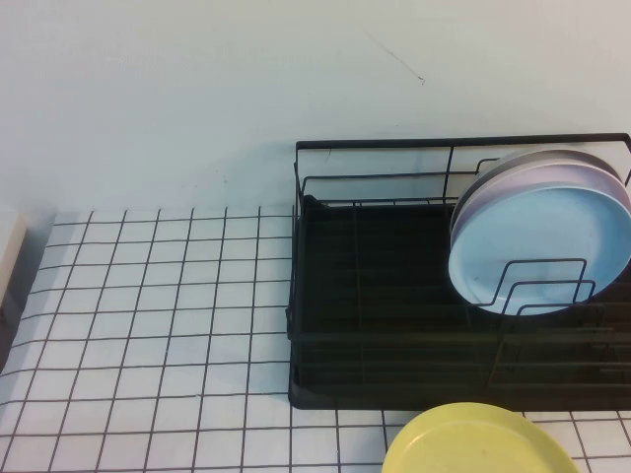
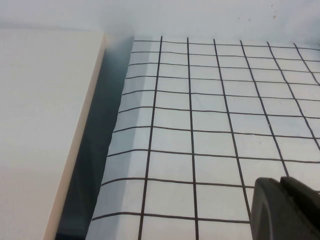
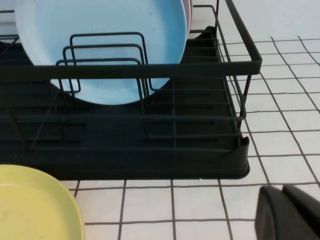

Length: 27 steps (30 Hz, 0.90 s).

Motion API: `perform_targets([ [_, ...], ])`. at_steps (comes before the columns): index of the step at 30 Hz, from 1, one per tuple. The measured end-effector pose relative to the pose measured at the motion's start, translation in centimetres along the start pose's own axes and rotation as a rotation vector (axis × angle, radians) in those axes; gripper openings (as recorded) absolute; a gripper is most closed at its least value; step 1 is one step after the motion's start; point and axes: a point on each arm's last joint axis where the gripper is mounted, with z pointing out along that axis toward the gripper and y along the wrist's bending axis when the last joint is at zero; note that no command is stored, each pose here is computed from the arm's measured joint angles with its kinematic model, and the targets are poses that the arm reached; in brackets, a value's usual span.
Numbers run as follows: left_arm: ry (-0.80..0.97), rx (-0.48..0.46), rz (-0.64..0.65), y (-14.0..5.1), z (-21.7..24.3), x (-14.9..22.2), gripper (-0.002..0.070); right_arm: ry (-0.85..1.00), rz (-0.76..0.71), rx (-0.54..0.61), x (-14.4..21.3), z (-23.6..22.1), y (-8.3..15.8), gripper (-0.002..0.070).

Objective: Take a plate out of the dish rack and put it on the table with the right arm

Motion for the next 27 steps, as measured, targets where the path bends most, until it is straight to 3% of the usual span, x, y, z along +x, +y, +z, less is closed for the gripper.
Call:
perform_targets([
  [8,0.0,0.006,-0.015,-0.05,0.0,0.0,-0.0003,0.002,-0.035,0.0,0.02,0.0,0.0,-0.0002],
  [17,0.0,0.007,-0.017,-0.06,0.0,0.0,-0.0003,0.002,-0.195,0.0,0.02,0.0,0.0,-0.0002],
  [27,0.0,0.007,-0.017,-0.06,0.0,0.0,-0.0003,0.0,-0.185,-0.007,0.0,0.0,0.06,-0.0002],
])
